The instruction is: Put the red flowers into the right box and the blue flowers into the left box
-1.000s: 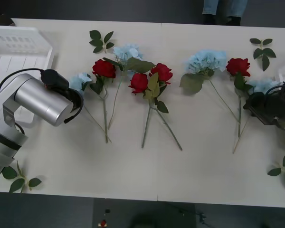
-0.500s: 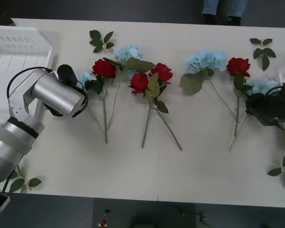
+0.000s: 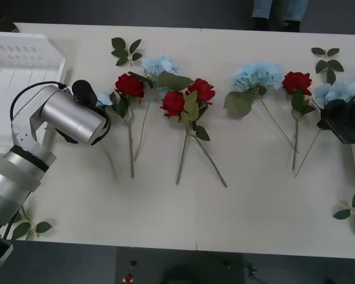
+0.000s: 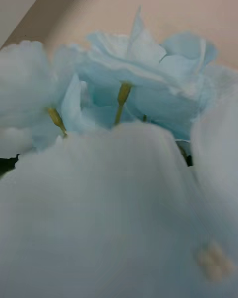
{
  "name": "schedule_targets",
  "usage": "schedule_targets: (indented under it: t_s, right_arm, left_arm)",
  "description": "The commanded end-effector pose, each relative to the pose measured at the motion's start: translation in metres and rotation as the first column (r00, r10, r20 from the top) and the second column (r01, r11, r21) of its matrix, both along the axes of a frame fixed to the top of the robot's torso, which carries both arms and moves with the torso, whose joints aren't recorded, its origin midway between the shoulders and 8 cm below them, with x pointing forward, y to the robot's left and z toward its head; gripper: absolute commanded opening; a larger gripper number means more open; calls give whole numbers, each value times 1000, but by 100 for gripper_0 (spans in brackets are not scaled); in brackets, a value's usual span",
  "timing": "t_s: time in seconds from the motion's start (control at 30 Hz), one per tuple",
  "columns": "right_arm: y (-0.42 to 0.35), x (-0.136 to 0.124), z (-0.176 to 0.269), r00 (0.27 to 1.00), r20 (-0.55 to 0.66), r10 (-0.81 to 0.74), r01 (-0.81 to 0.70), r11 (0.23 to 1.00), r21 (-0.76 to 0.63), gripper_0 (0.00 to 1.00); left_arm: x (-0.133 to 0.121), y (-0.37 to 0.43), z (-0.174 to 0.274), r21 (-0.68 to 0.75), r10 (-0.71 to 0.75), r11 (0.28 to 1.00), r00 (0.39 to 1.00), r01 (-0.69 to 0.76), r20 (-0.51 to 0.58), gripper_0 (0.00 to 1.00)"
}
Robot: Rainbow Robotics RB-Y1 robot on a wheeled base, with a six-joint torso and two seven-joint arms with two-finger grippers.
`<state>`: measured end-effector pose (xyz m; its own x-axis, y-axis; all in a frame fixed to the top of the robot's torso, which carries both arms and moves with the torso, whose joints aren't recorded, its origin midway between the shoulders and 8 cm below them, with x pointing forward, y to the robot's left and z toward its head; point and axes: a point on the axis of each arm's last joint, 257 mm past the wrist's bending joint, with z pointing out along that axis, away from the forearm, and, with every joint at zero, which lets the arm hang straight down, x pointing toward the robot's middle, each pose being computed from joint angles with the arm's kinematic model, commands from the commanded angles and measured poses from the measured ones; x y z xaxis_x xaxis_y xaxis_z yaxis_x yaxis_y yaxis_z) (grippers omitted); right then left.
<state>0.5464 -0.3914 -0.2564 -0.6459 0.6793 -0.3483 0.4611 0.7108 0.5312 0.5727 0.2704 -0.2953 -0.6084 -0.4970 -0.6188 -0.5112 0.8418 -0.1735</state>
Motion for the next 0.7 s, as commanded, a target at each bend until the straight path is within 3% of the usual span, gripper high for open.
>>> schedule_targets:
  t_s: [0.03, 0.23, 0.33, 0.47, 0.7]
  right_arm:
    - [0, 10, 47, 987, 100, 122, -117, 991, -60, 0]
    - [12, -1, 83, 932, 254, 257, -263, 965, -10, 0]
    - [20, -16, 100, 869, 349, 349, -361, 932, -34, 0]
    - [39, -40, 121, 760, 435, 483, -479, 869, -127, 0]
    - [96, -108, 177, 464, 552, 693, -623, 698, -352, 0]
  left_arm:
    - [9, -16, 30, 37, -84, 996, 995, 82, 60, 0]
    - [-8, -35, 67, 33, -168, 986, 980, 166, 108, 0]
    - [-27, -40, 87, 38, -210, 978, 971, 207, 114, 0]
    - [-48, -41, 111, 85, -262, 964, 955, 252, 140, 0]
    - [-72, -6, 172, 289, -356, 913, 910, 290, 214, 0]
